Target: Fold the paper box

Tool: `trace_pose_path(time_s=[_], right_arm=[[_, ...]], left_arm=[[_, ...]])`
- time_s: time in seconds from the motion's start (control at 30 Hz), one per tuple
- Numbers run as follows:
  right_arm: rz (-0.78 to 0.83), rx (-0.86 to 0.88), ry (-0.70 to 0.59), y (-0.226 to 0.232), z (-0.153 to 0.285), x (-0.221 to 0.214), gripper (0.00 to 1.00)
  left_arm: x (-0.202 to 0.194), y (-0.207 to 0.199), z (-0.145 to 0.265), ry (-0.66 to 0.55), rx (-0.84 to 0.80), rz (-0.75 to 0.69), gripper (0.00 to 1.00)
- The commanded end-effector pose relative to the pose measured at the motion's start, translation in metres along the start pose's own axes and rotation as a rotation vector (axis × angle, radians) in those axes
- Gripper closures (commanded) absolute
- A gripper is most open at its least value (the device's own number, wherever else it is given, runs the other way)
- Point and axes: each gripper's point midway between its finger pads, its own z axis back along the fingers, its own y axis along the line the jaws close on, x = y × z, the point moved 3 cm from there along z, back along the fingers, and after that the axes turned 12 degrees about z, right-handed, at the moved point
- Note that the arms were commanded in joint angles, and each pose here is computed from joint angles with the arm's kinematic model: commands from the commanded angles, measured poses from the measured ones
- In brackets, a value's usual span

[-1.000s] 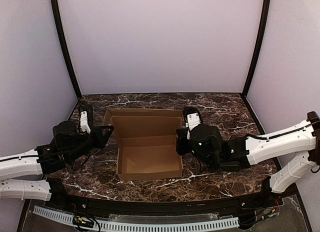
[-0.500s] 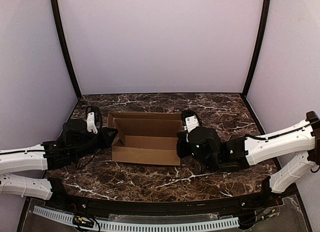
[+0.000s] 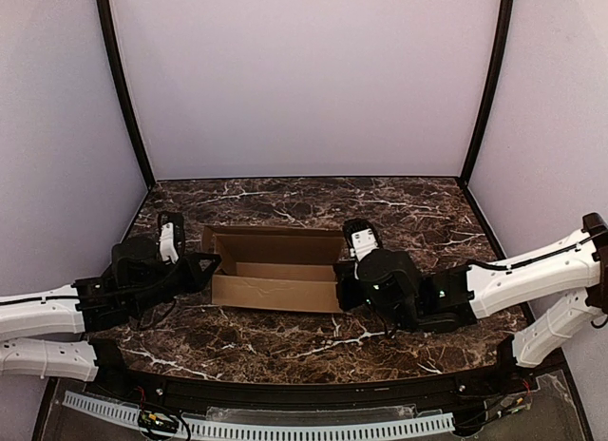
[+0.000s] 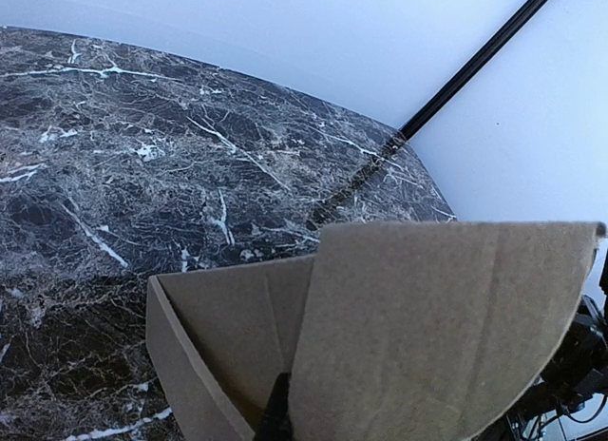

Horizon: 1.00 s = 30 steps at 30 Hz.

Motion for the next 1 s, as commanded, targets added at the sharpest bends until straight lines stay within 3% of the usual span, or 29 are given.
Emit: trace_pose_path(time_s=[0.0, 0.37, 0.67, 0.83, 0.97], right_arm=[[0.031, 0.092, 0.099, 0.014, 0.005, -0.030, 0.86], [-0.002, 0.140, 0.076, 0.016, 0.022, -0.016, 0.49], [0.004, 0.274, 0.042, 0.022, 0.045, 0.003, 0.34], [0.071, 0.441, 0.051, 0.034, 0.067, 0.012, 0.22], [0.096, 0.533, 0.005, 0.037, 0.085, 0.026, 0.21]], left_arm=[[-0.042, 0.028, 0.005, 0.171, 0.063, 0.004, 0.99], [-0.048, 0.044, 0.008, 0.171, 0.109, 0.009, 0.99], [-0.049, 0.053, 0.006, 0.148, 0.159, 0.001, 0.99], [-0.050, 0.056, 0.004, 0.141, 0.177, -0.002, 0.99], [-0.049, 0.059, 0.001, 0.128, 0.193, -0.011, 0.99]])
